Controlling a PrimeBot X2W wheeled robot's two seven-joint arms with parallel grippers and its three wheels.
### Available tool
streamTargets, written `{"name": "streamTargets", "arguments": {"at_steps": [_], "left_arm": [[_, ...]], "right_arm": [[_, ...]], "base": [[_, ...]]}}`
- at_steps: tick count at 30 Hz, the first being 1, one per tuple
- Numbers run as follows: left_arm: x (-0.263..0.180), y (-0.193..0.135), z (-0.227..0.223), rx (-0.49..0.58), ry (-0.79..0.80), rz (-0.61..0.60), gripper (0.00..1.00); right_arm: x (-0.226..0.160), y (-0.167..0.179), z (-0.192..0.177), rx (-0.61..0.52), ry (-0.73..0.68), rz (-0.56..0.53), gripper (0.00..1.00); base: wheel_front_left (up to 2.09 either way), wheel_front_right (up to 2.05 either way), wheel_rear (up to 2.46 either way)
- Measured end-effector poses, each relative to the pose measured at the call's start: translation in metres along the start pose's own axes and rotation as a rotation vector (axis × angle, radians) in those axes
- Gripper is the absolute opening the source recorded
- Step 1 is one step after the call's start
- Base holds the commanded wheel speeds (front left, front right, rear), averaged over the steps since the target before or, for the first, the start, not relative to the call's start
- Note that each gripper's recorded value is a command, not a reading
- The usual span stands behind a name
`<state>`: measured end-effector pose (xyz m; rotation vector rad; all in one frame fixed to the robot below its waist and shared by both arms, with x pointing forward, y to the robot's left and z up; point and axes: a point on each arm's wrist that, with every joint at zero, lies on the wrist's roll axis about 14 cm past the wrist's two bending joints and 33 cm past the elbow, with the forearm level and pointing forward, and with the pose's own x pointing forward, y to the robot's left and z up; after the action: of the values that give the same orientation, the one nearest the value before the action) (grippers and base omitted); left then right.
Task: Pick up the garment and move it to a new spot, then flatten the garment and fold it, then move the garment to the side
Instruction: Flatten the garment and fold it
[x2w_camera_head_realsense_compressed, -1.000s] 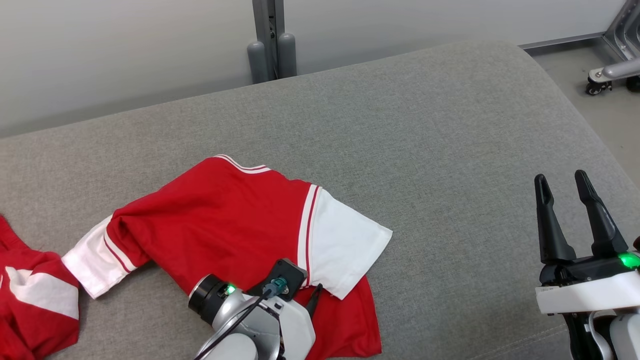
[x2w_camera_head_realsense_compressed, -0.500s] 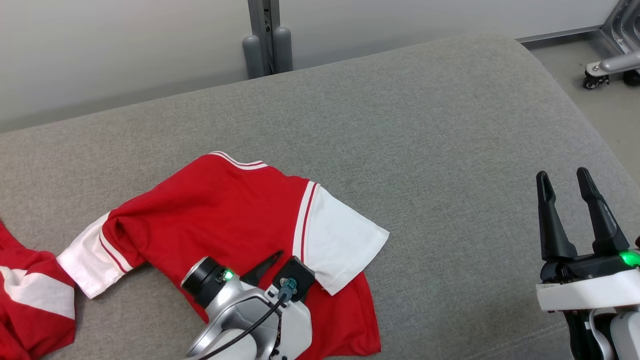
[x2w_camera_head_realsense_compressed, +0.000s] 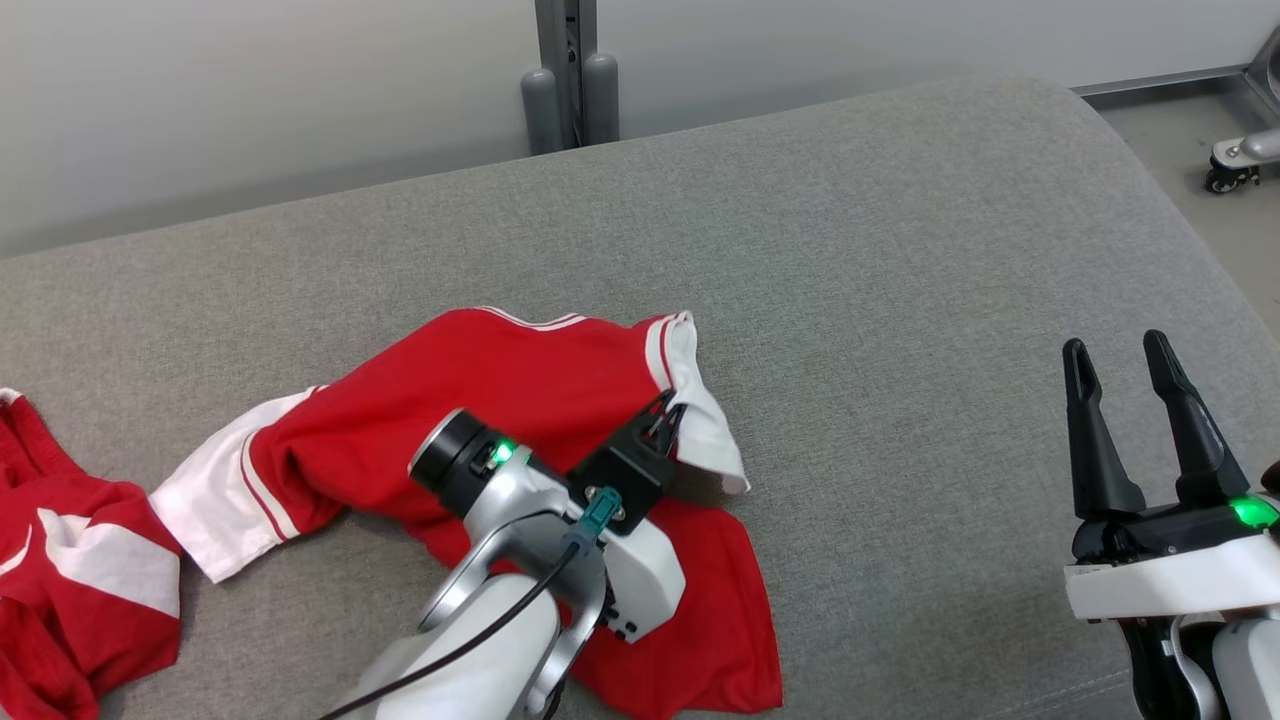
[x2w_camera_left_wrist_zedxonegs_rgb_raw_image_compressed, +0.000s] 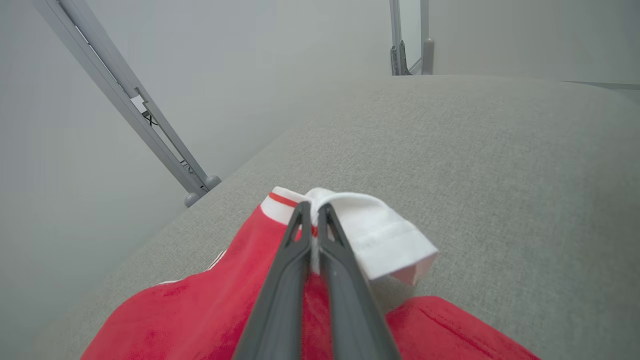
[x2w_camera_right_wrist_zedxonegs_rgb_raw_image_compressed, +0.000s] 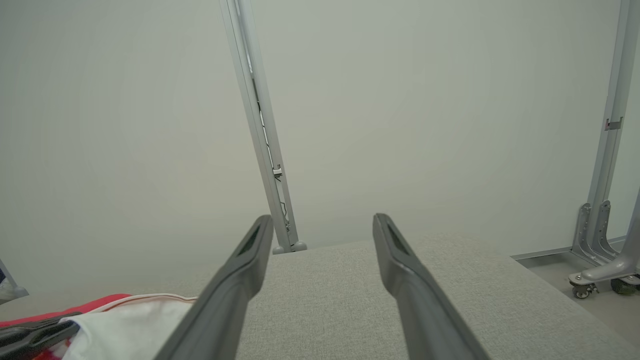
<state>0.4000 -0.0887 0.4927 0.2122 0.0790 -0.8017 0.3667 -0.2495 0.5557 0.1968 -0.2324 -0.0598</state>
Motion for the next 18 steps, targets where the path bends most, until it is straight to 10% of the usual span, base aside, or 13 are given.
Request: {"name": "streamTargets", "arguments": {"at_steps": [18], "left_arm": [[0.008, 0.084, 0.131, -0.18, -0.496, 0.213, 0.0]], "right_arm": [[0.008, 0.006, 0.0, 0.004, -0.006, 0.025, 1.0]], "base": [[0.0, 0.0, 0.0]]}}
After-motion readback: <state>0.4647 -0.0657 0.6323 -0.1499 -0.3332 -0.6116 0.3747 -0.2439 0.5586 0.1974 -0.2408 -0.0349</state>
